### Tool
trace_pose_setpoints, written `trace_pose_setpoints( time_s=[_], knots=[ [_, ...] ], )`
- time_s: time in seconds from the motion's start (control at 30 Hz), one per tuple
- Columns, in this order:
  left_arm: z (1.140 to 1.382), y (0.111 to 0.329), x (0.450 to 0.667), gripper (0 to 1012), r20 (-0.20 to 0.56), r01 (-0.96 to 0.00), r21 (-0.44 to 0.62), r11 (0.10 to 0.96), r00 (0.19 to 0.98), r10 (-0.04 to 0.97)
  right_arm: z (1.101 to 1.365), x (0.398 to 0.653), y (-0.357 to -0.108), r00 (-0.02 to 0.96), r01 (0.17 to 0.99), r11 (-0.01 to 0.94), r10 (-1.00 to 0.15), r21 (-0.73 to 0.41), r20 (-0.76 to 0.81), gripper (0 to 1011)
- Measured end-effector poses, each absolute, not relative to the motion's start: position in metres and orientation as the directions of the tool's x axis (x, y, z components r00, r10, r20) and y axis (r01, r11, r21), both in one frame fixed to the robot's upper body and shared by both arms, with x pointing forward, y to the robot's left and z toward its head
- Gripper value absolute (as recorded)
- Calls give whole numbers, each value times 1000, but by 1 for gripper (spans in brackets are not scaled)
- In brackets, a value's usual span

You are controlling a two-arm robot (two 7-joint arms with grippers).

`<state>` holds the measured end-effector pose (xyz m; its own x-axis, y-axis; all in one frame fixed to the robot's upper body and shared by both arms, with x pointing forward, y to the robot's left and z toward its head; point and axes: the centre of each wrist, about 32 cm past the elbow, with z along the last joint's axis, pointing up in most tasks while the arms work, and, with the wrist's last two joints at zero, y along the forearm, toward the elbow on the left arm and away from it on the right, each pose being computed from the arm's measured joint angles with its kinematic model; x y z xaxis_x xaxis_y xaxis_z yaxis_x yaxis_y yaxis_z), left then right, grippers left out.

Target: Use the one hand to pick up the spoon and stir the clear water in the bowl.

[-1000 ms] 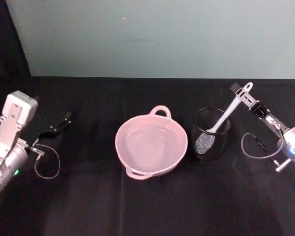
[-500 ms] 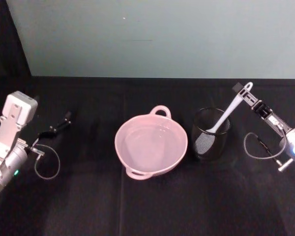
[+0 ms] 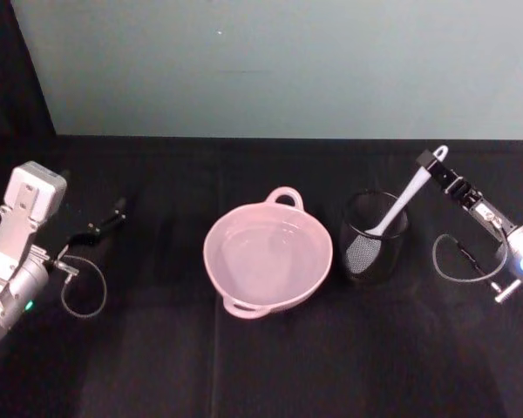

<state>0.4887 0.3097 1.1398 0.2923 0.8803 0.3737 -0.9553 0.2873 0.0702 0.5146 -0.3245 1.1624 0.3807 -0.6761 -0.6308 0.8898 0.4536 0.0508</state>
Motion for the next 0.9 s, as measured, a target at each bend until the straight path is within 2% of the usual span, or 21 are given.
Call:
trace_pose_setpoints(
  time_s=[0.13, 0.17, 0.2, 0.27, 0.5, 0.9],
  knots=[
    [1140, 310, 489, 1011, 374, -955, 70, 287, 292, 880, 1164, 515, -324, 387, 887, 458, -679, 52, -624, 218],
    [1140, 310, 489, 1011, 374, -955, 70, 287, 292, 880, 1164, 516, -323, 389, 887, 459, -680, 53, -622, 218],
    [1140, 310, 489, 1011, 374, -955, 70, 287, 292, 880, 1165, 516, -323, 390, 887, 459, -681, 54, -620, 162],
    [1140, 310, 489, 1011, 374, -955, 70, 287, 292, 880, 1167, 516, -322, 393, 888, 457, -690, 54, -608, 127],
    [1140, 310, 489, 1011, 374, -955, 70, 287, 292, 880, 1182, 513, -318, 425, 886, 461, -749, 61, -509, 110],
    [1140, 310, 489, 1011, 374, -955, 70, 287, 292, 880, 1239, 506, -305, 525, 849, 521, -818, 85, -234, 110]
  ],
)
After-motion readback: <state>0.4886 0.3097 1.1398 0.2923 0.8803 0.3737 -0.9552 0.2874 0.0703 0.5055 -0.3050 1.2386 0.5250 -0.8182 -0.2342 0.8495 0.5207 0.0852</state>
